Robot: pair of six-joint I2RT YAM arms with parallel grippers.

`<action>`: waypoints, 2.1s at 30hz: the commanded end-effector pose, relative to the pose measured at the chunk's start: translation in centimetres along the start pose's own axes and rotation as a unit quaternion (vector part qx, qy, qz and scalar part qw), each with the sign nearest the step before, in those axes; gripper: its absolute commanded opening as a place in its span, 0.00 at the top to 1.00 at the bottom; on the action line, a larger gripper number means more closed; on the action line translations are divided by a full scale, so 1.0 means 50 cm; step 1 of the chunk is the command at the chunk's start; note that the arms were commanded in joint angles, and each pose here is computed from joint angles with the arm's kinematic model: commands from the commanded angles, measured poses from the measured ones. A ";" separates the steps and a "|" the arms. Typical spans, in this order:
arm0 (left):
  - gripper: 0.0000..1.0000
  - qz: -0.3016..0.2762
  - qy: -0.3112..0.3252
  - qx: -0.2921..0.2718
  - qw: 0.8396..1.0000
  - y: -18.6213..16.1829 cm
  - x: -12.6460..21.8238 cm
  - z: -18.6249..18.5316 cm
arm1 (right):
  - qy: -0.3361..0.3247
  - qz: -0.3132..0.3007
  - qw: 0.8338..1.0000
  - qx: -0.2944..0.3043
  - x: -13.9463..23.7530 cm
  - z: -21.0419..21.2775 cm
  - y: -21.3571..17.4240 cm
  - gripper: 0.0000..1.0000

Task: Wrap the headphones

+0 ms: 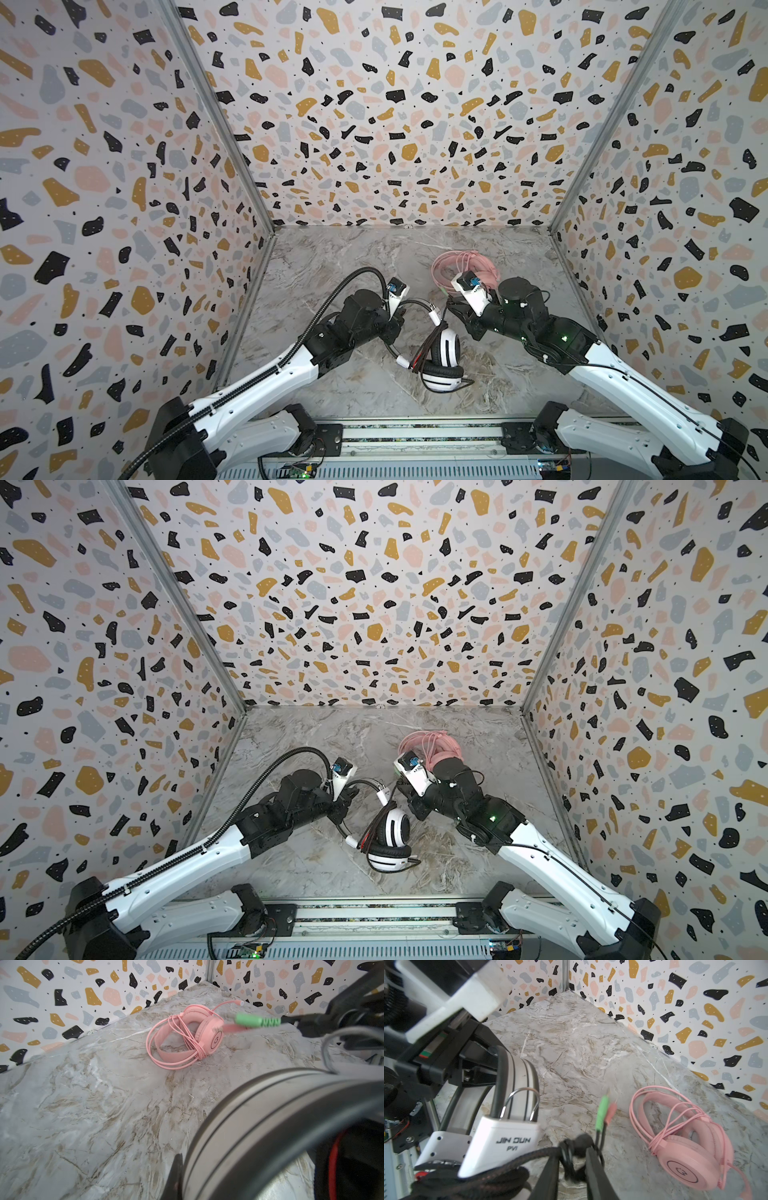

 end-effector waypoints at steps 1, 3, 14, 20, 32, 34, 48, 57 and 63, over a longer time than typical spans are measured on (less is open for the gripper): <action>1.00 -0.052 -0.070 0.014 0.996 0.062 0.022 -0.027 | -0.040 -0.048 0.998 -0.020 0.012 -0.036 0.039 0.70; 1.00 -0.055 -0.068 0.028 0.996 0.061 0.022 -0.015 | -0.037 -0.045 0.998 -0.023 0.011 -0.036 0.034 0.69; 1.00 -0.018 -0.001 0.071 0.997 0.035 0.016 0.064 | -0.063 -0.050 0.995 -0.053 0.005 -0.067 0.009 0.66; 1.00 -0.002 0.076 0.152 0.985 0.005 -0.001 0.145 | -0.081 -0.040 0.991 -0.103 -0.011 -0.096 -0.045 0.66; 1.00 0.049 0.296 0.328 0.896 -0.130 -0.034 0.372 | -0.069 -0.030 0.983 -0.166 -0.009 -0.101 -0.146 0.64; 1.00 0.062 0.317 0.345 0.881 -0.153 -0.044 0.401 | -0.066 -0.030 0.983 -0.171 -0.005 -0.100 -0.154 0.64; 1.00 0.082 0.449 0.488 0.744 -0.275 -0.119 0.603 | -0.036 -0.014 0.975 -0.219 -0.001 -0.086 -0.235 0.64; 1.00 0.074 0.536 0.554 0.632 -0.356 -0.104 0.683 | -0.046 -0.013 0.972 -0.231 0.002 -0.094 -0.270 0.64; 1.00 0.110 0.526 0.572 0.620 -0.413 -0.152 0.696 | -0.045 -0.011 0.972 -0.229 0.002 -0.091 -0.273 0.64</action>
Point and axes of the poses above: each gripper's point midway between its finger pads, its own x axis back along the fingers, its own z axis along the line the jaws close on, y = z × x, the point moved 1 cm from there along x, back along the fingers, and after that the axes turned 15 degrees about -x, right-handed, at the moved point
